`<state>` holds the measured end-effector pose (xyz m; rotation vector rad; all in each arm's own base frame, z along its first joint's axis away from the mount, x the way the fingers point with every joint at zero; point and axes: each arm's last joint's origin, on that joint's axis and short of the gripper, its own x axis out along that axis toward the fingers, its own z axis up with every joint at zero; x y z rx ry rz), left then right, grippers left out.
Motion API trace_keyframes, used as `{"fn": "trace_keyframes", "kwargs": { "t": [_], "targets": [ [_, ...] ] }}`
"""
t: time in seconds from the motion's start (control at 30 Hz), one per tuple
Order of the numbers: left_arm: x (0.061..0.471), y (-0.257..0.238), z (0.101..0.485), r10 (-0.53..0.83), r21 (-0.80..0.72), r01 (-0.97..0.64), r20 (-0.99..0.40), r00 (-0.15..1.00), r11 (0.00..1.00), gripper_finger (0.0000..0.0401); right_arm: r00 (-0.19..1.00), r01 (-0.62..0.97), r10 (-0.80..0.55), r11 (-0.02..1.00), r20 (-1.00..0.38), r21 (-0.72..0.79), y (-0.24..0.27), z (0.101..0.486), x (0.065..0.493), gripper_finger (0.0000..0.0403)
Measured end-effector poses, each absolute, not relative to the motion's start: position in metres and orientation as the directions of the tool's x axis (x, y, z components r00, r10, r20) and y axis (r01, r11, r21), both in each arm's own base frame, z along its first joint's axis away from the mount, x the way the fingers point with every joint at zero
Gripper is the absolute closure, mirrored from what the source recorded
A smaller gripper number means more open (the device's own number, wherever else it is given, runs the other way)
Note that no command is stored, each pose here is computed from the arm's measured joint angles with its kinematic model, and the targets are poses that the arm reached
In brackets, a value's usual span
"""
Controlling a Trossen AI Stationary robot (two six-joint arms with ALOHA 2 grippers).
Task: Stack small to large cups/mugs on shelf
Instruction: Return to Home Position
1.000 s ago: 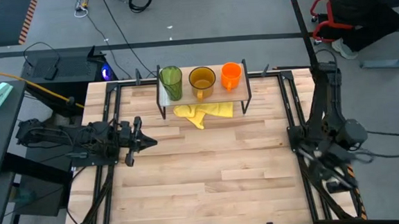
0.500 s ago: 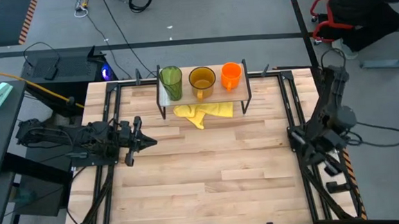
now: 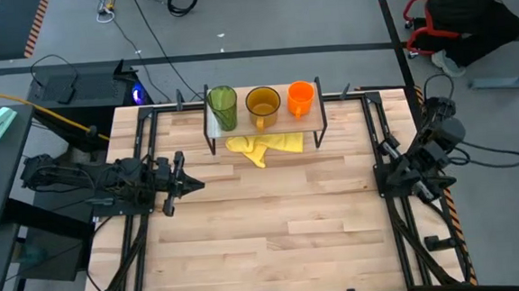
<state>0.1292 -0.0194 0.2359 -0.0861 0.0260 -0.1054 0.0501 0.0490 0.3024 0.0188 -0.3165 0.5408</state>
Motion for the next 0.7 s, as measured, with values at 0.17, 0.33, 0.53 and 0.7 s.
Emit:
{"fn": "trace_keyframes", "kwargs": {
  "t": [0.17, 0.33, 0.53, 0.7],
  "targets": [
    [0.129, -0.019, 0.236, -0.105, -0.080, 0.104, -0.017, 0.994, 0.991, 0.0375, 0.802, -0.505, 0.491, 0.862, 0.340, -0.055, 0.039, 0.303, 0.042, 0.0387],
    [0.127, -0.019, 0.239, -0.105, -0.067, 0.106, 0.013, 0.994, 0.992, 0.0368, 0.798, -0.505, 0.486, 0.862, 0.357, -0.044, 0.031, 0.301, 0.036, 0.0387],
    [0.119, -0.018, 0.246, -0.105, -0.069, 0.110, 0.071, 0.992, 0.992, 0.0366, 0.793, -0.515, 0.480, 0.857, 0.375, -0.009, 0.039, 0.284, 0.043, 0.0387],
    [0.110, -0.016, 0.249, -0.104, -0.071, 0.112, 0.101, 0.989, 0.991, 0.0374, 0.792, -0.520, 0.479, 0.854, 0.380, 0.008, 0.046, 0.270, 0.048, 0.0387]
  ]
}}
